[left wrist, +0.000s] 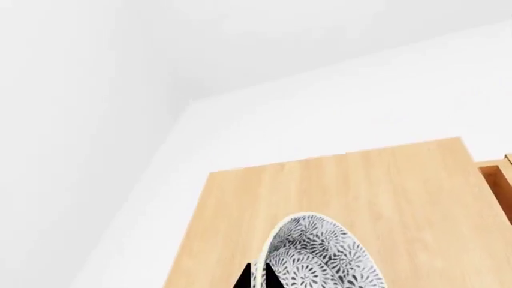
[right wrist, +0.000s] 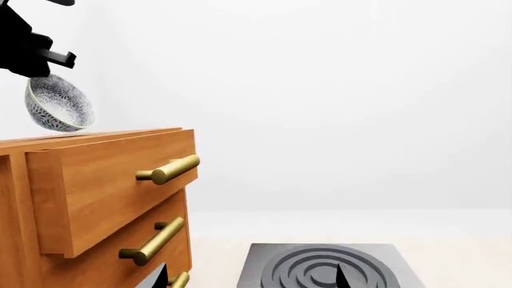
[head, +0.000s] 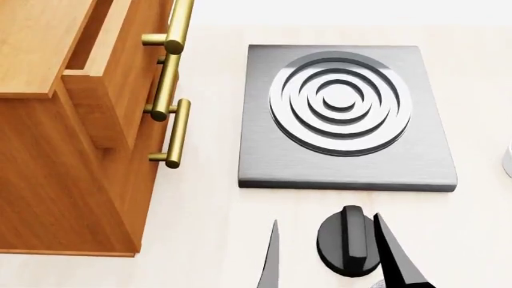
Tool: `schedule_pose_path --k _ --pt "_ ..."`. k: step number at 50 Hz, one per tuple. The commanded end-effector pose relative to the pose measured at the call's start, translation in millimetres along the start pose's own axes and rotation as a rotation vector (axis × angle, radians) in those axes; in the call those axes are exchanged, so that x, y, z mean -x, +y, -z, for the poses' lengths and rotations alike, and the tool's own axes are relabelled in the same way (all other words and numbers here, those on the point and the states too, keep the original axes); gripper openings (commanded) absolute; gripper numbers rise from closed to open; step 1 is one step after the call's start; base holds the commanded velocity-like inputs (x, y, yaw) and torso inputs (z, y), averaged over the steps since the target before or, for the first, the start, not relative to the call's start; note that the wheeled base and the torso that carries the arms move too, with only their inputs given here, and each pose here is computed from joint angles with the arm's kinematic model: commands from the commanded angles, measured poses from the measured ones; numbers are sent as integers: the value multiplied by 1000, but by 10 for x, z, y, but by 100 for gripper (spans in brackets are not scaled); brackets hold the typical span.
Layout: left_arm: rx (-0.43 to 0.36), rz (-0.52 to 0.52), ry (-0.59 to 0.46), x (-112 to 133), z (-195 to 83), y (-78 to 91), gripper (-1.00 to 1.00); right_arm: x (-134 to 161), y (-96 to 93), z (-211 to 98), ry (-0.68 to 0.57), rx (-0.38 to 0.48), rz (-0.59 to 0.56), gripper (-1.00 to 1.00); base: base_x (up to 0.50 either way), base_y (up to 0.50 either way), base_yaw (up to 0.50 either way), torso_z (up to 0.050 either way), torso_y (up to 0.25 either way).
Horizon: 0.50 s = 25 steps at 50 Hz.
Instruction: Pick the akita bowl on the wooden cabinet and place it on the plate.
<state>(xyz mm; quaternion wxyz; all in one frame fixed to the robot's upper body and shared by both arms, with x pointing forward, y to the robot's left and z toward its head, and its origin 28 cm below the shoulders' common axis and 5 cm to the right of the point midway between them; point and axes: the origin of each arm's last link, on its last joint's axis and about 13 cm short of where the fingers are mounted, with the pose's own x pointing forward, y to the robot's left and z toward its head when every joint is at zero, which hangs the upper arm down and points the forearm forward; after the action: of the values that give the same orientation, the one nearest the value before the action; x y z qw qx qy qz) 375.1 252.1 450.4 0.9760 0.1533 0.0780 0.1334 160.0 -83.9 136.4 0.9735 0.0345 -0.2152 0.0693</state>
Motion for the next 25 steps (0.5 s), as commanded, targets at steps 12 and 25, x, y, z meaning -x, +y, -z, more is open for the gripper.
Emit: schedule_pose_path --k 12,25 --pt "-89 -9 -97 126 -229 -47 -100 -1 0 3 1 1 -1 100 0 0 0 0 0" --pt "-201 72 -332 241 -528 -155 -100 1 3 -6 -2 2 -2 100 0 0 0 0 0"
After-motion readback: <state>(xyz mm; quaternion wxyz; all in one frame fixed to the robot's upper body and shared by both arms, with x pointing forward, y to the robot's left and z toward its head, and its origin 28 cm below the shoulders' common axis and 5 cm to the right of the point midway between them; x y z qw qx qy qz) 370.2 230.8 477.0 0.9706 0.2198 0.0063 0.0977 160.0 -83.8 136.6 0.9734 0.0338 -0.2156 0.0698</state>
